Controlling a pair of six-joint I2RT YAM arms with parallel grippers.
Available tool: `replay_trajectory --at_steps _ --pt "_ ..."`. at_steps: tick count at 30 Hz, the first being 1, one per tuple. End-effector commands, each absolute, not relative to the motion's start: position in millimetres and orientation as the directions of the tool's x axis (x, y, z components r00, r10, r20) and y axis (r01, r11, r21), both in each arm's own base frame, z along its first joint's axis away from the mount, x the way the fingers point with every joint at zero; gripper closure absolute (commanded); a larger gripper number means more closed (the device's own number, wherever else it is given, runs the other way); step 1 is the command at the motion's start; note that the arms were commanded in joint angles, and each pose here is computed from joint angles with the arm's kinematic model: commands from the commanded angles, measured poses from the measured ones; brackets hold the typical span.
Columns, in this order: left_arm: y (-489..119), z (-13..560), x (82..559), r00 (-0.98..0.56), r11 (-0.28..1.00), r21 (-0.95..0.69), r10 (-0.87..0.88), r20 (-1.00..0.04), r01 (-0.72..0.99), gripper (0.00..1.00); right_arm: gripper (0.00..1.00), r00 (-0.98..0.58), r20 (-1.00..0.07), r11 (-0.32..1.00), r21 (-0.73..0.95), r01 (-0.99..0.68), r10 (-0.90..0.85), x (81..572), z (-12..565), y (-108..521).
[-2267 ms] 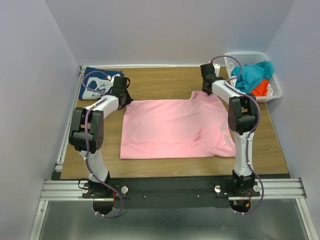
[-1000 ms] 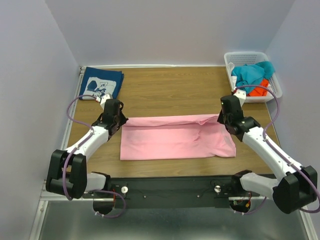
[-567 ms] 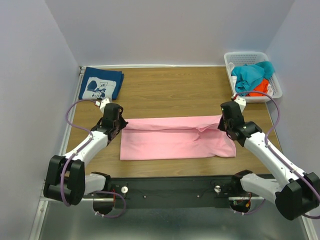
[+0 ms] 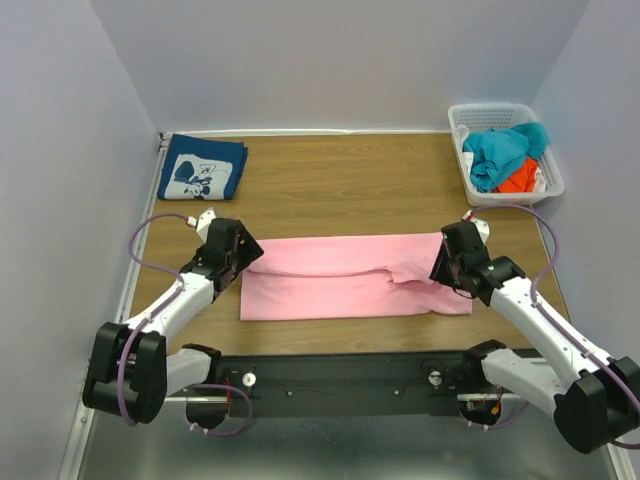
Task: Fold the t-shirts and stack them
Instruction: Fold the tshirt
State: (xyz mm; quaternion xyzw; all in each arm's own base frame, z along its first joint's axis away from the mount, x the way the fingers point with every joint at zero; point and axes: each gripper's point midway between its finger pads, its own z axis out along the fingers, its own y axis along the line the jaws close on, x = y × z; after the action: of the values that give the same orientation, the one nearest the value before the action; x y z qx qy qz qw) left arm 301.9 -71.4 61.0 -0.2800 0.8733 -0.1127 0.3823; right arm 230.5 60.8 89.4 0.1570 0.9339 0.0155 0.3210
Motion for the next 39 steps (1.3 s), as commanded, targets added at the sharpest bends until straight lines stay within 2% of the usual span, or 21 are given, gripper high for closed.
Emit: replay_trajectory --at_steps 1,3,8,12,16,20,25,31,32,39 --pt "-62 83 301 -0.486 0.797 -0.423 -0.6 -0.635 -0.432 0.02 0.36 -0.778 -0.53 0.941 0.188 0.28 0.338 212 90 71" --pt "-61 102 303 -0.455 0.791 -0.443 -0.607 -0.651 -0.422 0.02 0.0 -0.757 -0.557 0.939 0.231 0.255 0.342 215 101 76" --pt "-63 138 311 -0.4 0.784 -0.494 -0.618 -0.676 -0.376 0.02 0.0 -0.669 -0.656 0.936 0.283 0.211 0.349 234 144 78" --pt "-78 151 322 -0.427 0.809 -0.506 -0.588 -0.687 -0.299 0.02 0.0 -0.66 -0.664 0.926 0.352 0.14 0.352 254 152 100" --pt "-101 146 333 -0.485 0.832 -0.501 -0.548 -0.682 -0.237 0.02 0.0 -0.668 -0.634 0.92 0.303 0.25 0.39 273 127 95" --pt "-132 107 338 -0.597 0.875 -0.444 -0.464 -0.654 -0.194 0.02 0.0 -0.695 -0.596 0.903 0.136 0.407 0.403 286 80 74" --pt "-140 58 330 -0.692 0.904 -0.362 -0.412 -0.592 -0.228 0.02 0.0 -0.745 -0.533 0.889 0.033 0.456 0.401 299 40 61" --pt "-143 32 310 -0.733 0.91 -0.347 -0.393 -0.555 -0.226 0.02 0.0 -0.799 -0.462 0.908 0.033 0.418 0.385 319 6 73" --pt "-142 25 303 -0.746 0.912 -0.342 -0.389 -0.541 -0.227 0.02 0.0 -0.796 -0.467 0.912 0.058 0.406 0.384 334 11 79" --pt "-158 7 272 -0.801 0.926 -0.328 -0.336 -0.495 -0.186 0.02 0.0 -0.89 -0.423 0.984 0.017 0.18 0.17 392 -18 104"
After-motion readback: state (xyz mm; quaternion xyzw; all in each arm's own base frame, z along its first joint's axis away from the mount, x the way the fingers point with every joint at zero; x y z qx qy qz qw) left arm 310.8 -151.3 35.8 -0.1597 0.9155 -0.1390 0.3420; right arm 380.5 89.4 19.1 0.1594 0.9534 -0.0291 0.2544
